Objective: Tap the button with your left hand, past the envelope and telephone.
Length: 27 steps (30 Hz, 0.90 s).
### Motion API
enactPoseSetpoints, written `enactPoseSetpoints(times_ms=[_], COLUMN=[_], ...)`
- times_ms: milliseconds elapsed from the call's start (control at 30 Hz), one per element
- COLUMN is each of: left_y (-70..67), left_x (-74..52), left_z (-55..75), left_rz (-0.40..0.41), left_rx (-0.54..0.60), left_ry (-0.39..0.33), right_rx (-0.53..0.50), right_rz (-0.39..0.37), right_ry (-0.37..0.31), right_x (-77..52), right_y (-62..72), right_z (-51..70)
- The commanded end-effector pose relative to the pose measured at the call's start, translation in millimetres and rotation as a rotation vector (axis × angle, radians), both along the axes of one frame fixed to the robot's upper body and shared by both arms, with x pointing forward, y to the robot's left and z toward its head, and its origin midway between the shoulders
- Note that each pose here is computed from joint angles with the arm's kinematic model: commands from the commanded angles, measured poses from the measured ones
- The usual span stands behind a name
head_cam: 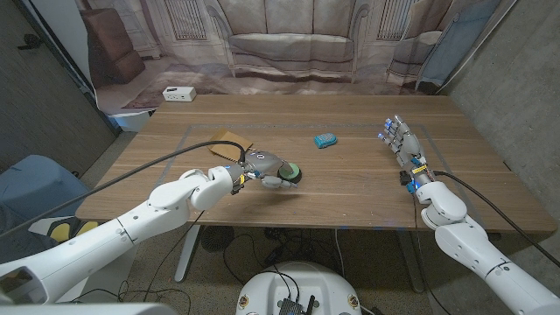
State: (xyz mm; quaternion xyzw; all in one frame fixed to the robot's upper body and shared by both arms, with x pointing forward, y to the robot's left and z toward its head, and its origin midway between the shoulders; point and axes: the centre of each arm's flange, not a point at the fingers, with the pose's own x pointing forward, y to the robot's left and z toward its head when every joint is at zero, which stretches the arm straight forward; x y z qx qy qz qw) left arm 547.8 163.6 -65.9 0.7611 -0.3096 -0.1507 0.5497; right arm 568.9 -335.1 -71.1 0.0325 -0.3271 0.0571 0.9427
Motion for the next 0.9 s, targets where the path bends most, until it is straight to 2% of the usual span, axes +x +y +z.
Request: enactPoseSetpoints(times_ms=[33, 467, 900], left_y=[3.6, 7.0, 10.0], left_x=[-7.9, -10.9, -26.6], left_z=[21.1, 31.2, 44.1], left_rz=[-0.010, -0.016, -0.042], left_rx=[-0.039, -0.090, -0.147], left_ry=[-0.081, -0.131, -0.192], right_rx=[0.001, -0.005, -0.003], right_rz=[0.001, -0.006, -0.002], right_ry=[-0.002, -0.003, -0.005], right_x=[-0.3, -3.9, -3.8], right_y=[0.9, -1.1, -1.7], right_z=[-1.0, 0.2, 0.2])
